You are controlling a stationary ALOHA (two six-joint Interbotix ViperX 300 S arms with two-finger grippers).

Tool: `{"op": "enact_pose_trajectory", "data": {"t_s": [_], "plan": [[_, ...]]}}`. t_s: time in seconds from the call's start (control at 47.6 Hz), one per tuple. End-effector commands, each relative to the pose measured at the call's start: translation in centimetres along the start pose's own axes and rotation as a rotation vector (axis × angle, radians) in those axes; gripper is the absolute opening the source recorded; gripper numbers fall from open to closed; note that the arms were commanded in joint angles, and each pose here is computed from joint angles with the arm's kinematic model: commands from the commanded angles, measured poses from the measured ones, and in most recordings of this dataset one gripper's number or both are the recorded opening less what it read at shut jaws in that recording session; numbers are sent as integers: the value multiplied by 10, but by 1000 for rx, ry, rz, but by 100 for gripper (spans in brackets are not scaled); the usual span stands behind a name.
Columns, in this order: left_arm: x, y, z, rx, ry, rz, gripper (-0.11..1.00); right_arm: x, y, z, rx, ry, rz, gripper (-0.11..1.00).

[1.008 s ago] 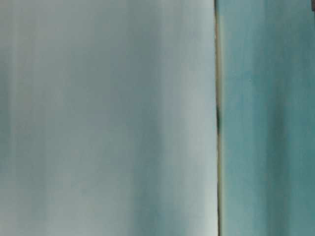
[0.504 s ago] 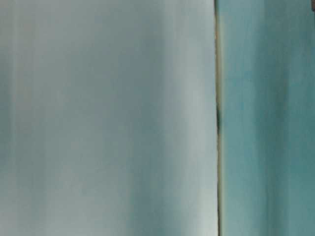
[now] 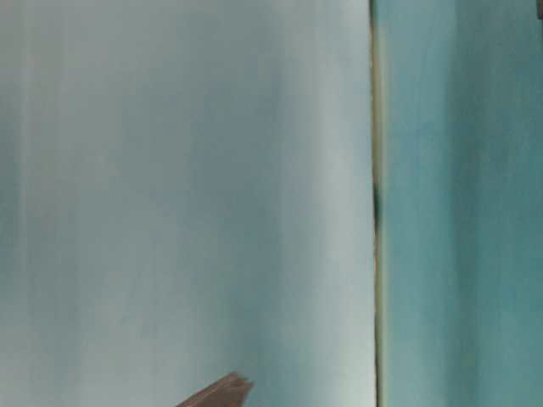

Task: Insert the washer onto the shaft with both hands.
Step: 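Move left gripper over the silver washer and right gripper over the shaft, then open both grippers and lower them around the washer and shaft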

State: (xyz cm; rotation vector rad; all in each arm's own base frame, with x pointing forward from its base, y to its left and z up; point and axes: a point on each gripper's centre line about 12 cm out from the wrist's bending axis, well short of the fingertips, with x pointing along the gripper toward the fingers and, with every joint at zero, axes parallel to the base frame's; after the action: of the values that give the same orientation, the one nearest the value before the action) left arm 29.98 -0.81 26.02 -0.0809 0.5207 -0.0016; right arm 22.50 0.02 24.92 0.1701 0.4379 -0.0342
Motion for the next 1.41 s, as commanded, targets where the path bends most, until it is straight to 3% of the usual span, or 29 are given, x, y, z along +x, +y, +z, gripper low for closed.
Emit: {"op": "enact_pose_trajectory", "data": {"t_s": [0.0,0.378,0.525,0.609,1.029,1.386], "plan": [[4,-3,13,5,0,-3,1,10,1,7,6,33,-5,-10],[34,-1,-2,6,214,19,1,64,-1,-3,-6,310,-51,-10],[51,0,-12,-17,284,28,1,76,-2,-6,-35,415,-69,-10],[59,0,-15,-32,313,33,1,81,-2,-5,-44,441,-73,-10],[77,2,-33,-28,418,47,1,104,-7,-31,-80,546,-77,-10],[80,2,-33,-7,410,43,1,118,-6,-35,-116,581,-68,-10]]}}
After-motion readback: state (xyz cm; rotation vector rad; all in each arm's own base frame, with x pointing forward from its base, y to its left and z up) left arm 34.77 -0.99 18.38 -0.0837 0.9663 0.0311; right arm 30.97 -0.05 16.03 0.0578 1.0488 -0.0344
